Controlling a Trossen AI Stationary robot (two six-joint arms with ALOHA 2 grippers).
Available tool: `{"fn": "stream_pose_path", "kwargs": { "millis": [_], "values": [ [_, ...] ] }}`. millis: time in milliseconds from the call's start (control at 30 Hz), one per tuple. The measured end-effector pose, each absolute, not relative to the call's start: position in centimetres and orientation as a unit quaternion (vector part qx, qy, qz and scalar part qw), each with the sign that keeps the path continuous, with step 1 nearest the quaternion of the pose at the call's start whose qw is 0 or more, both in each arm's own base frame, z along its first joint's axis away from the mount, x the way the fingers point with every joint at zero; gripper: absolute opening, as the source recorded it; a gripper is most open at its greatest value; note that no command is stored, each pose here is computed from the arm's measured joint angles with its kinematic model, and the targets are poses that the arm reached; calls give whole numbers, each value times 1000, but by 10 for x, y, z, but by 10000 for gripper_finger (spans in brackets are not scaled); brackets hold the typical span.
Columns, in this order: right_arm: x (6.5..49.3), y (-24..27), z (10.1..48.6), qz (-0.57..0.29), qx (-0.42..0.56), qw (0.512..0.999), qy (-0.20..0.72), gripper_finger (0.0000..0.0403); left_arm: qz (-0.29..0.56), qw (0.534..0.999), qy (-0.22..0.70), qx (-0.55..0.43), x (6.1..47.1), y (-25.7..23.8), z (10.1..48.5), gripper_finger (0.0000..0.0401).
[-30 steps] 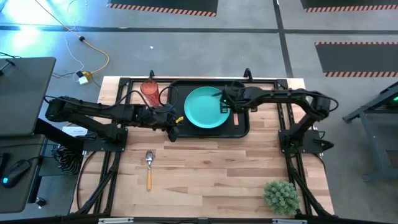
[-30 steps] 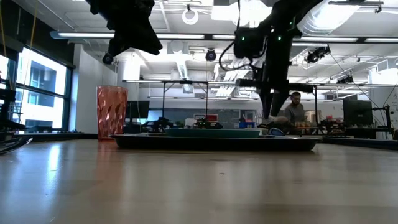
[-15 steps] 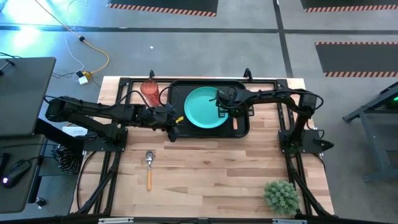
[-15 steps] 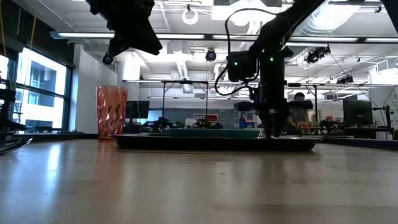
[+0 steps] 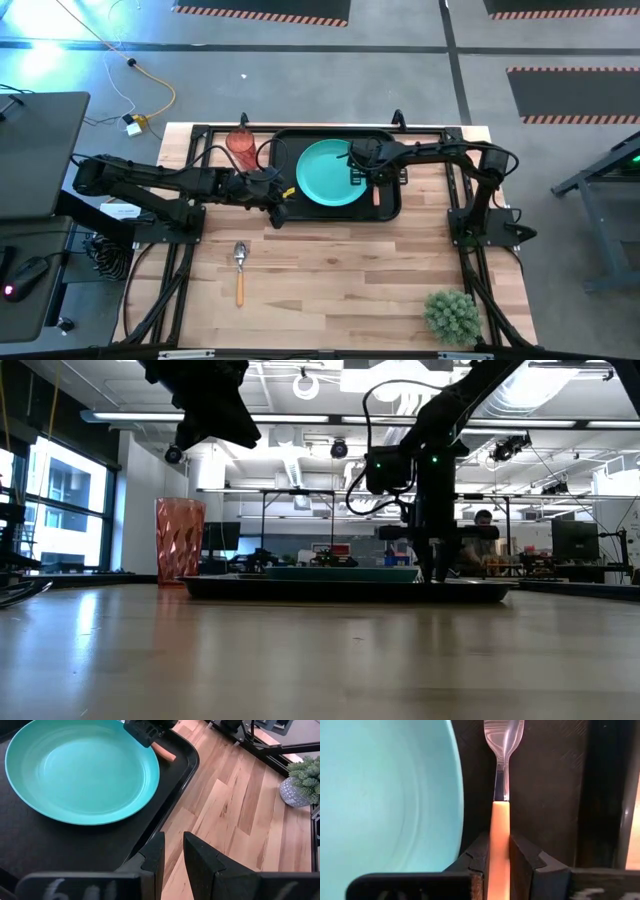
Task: Pick and place plate/cup/fork/spoon on tray
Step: Put the orange fork on the black serving tray to the right of the blue plate, then put the yellow spoon on the black serving tray to the right of the orange fork
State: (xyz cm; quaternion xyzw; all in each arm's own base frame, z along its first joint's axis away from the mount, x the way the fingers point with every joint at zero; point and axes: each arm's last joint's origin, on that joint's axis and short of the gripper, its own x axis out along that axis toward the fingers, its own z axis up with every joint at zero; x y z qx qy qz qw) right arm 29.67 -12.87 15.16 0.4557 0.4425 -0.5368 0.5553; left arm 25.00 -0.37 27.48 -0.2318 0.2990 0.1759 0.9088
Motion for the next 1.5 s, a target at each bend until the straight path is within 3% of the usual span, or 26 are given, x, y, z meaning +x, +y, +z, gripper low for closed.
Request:
{"fn": "stream_pose_path", "kwargs": {
  "millis": [167, 800, 1500],
  "values": [
    [296, -130, 152, -539, 456, 554, 440, 36, 176, 909, 299, -232, 250, -4, 275, 60],
    [296, -130, 152, -538, 450, 558, 443, 101, 176, 909, 299, -232, 250, -4, 275, 60],
    [298, -132, 172, -537, 404, 560, 484, 103, 176, 909, 298, -233, 250, -4, 275, 60]
  ]
}}
